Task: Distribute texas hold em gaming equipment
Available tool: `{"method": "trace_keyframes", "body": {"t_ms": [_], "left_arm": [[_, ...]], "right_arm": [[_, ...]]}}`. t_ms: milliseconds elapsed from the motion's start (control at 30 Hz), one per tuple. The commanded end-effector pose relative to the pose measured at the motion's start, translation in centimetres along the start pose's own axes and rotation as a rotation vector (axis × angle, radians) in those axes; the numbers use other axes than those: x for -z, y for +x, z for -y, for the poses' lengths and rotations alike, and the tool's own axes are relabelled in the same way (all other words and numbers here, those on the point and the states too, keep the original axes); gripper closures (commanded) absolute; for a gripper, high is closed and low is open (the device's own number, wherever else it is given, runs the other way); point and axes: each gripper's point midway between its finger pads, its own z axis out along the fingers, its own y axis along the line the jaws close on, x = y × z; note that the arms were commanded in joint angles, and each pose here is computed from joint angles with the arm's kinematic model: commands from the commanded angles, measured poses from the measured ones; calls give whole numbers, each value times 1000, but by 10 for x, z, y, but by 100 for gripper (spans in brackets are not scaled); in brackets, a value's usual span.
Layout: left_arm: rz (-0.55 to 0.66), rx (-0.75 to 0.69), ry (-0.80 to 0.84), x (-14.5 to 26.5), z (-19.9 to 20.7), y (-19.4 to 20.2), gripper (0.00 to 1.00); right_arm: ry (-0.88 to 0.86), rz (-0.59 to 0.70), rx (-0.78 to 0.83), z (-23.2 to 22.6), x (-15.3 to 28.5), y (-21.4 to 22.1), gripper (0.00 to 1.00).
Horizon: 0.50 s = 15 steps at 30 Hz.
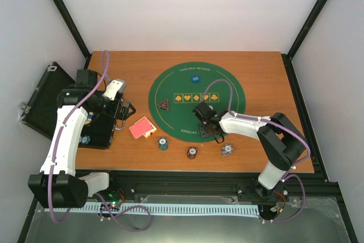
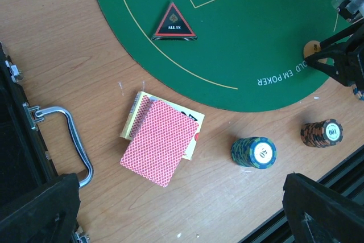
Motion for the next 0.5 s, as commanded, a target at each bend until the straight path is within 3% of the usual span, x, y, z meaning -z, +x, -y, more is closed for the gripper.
{"method": "trace_keyframes", "body": {"t_ms": [0,467], "left_arm": [[30,-10,-21,12,0,-9,0],[35,-12,-24,13,0,-11,0]], "right_arm": [[68,-15,-36,27,-6,9,60],[106,-15,-121,77,-3,8,59]]}}
